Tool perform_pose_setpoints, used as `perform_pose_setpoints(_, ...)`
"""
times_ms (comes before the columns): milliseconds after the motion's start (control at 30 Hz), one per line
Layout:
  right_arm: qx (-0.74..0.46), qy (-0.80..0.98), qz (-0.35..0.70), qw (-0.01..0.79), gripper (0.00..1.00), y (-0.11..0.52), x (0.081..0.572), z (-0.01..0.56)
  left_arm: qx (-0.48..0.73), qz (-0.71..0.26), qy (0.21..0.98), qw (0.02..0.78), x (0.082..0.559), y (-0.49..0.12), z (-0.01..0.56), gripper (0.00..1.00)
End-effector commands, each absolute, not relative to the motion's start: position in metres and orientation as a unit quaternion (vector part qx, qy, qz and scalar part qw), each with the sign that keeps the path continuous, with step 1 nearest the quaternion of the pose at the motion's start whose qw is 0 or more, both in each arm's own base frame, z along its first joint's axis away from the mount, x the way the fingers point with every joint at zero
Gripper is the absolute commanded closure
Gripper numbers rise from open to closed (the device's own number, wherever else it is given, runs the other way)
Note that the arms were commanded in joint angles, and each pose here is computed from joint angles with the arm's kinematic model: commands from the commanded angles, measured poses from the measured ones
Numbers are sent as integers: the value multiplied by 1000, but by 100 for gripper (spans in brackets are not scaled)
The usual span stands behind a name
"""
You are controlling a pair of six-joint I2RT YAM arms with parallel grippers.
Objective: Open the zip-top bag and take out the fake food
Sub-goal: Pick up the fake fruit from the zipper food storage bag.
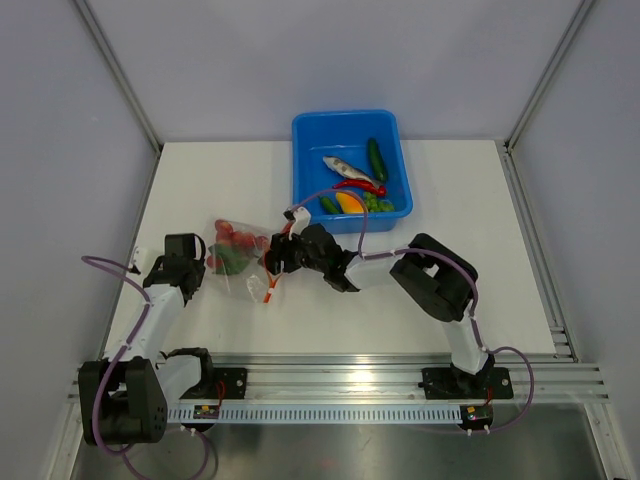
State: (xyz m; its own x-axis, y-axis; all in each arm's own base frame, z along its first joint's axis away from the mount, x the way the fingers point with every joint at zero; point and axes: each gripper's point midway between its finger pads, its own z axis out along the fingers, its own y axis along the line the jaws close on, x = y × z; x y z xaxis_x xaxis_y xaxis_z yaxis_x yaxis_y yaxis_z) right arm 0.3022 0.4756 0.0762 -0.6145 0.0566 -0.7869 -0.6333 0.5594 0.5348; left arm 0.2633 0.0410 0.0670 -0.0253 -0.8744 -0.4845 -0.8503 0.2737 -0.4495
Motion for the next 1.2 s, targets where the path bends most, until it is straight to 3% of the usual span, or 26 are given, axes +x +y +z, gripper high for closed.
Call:
perform_pose_setpoints(0,-182,740,479,435,35,491,302,105,-595,-29,717,362,272,39,72,100)
perform_pose_setpoints(800,-221,727,482,436,37,513,309,112,-580,-29,733,356,277,36,70,100)
perform_pose_setpoints(967,-239,736,475,419,45,519,308,109,-574,-27,736,357,278,37,71,100)
perform_pose_setpoints(1167,-258,744,474,394,46,523,303,98,-561,-25,747,355,280,35,73,100)
